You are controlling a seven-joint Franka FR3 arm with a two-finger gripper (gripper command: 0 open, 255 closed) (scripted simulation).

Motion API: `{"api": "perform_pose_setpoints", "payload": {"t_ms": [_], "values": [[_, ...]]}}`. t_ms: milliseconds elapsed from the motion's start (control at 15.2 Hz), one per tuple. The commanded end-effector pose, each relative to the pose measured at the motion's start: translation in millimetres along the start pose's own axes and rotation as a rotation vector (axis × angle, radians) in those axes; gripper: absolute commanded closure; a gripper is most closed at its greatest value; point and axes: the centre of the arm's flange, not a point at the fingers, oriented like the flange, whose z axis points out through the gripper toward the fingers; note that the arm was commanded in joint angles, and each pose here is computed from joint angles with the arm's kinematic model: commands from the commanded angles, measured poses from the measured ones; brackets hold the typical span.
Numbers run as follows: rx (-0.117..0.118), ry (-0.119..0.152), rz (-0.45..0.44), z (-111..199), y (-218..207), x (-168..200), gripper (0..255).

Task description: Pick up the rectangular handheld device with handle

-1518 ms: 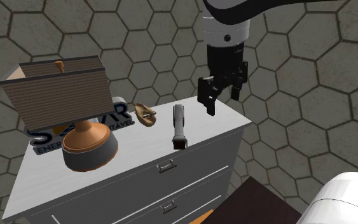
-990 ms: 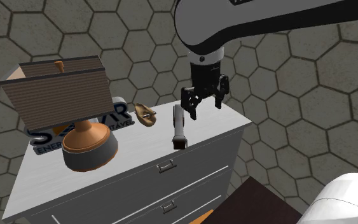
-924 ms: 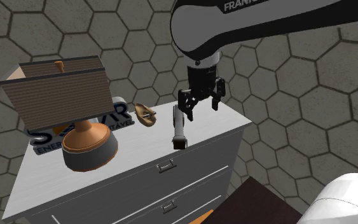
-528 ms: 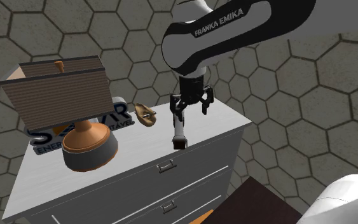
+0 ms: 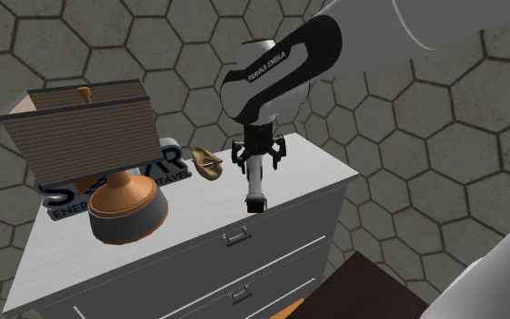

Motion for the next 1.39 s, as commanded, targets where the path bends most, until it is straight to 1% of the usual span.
{"api": "perform_pose_setpoints", "payload": {"t_ms": [0, 198, 660, 792, 858, 1320], "values": [[0.01, 0.004, 0.045, 18, 0, 21, 0], [0.023, 0.007, 0.102, 39, -2, 48, 0], [0.023, 0.007, 0.102, 76, -3, 46, 0], [0.023, 0.007, 0.102, 79, -3, 46, 0], [0.023, 0.007, 0.102, 79, -3, 46, 255], [0.023, 0.007, 0.102, 79, -3, 46, 255]]}}
